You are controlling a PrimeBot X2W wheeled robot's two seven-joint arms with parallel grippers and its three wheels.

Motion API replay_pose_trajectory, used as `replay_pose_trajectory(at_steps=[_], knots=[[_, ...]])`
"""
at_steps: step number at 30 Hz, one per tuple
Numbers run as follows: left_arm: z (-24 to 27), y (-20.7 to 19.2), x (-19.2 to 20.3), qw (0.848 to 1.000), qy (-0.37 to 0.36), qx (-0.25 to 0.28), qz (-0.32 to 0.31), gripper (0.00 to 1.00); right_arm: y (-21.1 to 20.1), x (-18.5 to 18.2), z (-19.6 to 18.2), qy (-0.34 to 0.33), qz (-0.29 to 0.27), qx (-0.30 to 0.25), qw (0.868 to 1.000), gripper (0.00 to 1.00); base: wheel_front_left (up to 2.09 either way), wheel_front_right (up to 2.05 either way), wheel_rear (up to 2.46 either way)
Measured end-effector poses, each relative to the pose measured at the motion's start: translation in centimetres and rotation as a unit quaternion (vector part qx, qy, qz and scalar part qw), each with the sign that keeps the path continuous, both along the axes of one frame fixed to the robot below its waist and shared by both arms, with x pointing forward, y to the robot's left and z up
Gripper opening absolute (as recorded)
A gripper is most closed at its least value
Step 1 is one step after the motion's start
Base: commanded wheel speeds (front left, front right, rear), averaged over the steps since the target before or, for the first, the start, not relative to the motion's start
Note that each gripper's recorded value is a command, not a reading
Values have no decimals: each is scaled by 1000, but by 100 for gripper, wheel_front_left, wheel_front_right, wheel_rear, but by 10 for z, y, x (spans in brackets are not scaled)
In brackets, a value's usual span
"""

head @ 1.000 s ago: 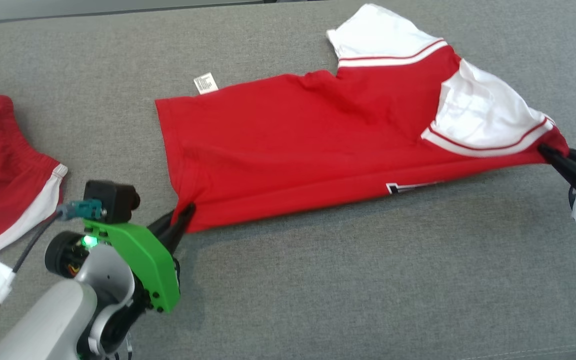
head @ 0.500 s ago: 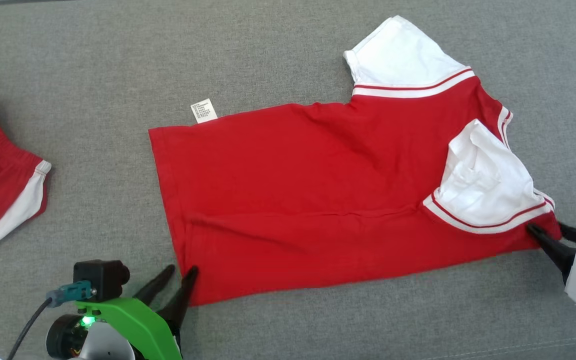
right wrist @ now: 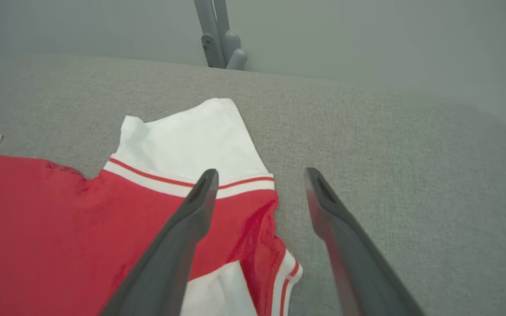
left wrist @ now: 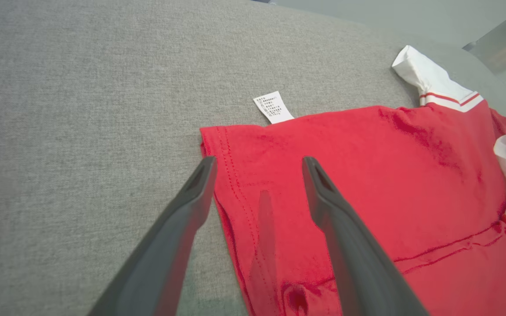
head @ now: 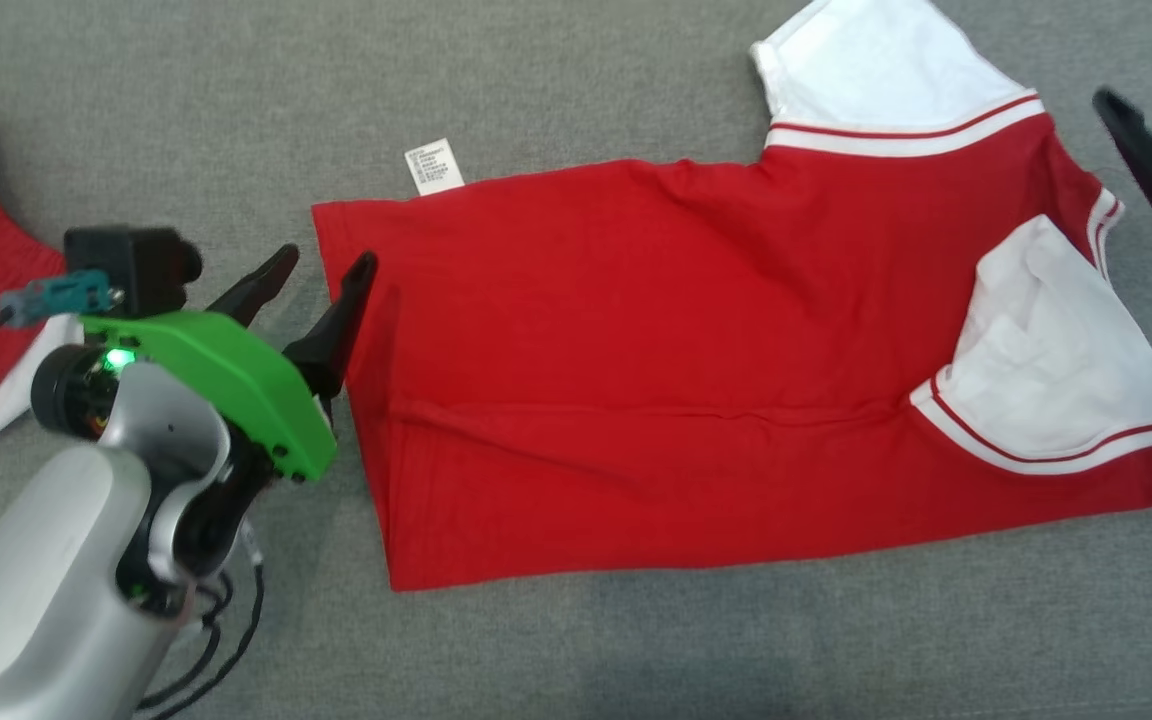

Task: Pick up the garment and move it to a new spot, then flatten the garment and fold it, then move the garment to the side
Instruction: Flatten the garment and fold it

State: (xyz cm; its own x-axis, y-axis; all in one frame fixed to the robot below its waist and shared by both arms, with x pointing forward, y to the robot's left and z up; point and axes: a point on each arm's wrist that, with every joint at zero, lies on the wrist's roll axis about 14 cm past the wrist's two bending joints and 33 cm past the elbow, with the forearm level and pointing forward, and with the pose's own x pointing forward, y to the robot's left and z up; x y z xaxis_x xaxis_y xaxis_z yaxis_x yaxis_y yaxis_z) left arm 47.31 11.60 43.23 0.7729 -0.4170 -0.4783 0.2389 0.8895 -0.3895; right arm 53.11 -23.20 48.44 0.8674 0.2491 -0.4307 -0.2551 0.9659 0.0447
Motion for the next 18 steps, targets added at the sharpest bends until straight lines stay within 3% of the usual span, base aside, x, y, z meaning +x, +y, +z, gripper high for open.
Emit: replay_pose_trajectory(at_steps=[6, 13, 18], knots=[[-33, -4, 31, 999, 37, 16, -11, 100, 36, 58, -32, -2, 17, -8, 1000, 100, 0, 0, 0], [-59, -4, 40, 998, 58, 8, -6, 100, 67, 88, -91, 29, 29, -15, 999, 100, 0, 0, 0], [-68, -1, 40, 998, 66, 3, -4, 100, 79, 107, -103, 20, 34, -19, 999, 100, 0, 0, 0]])
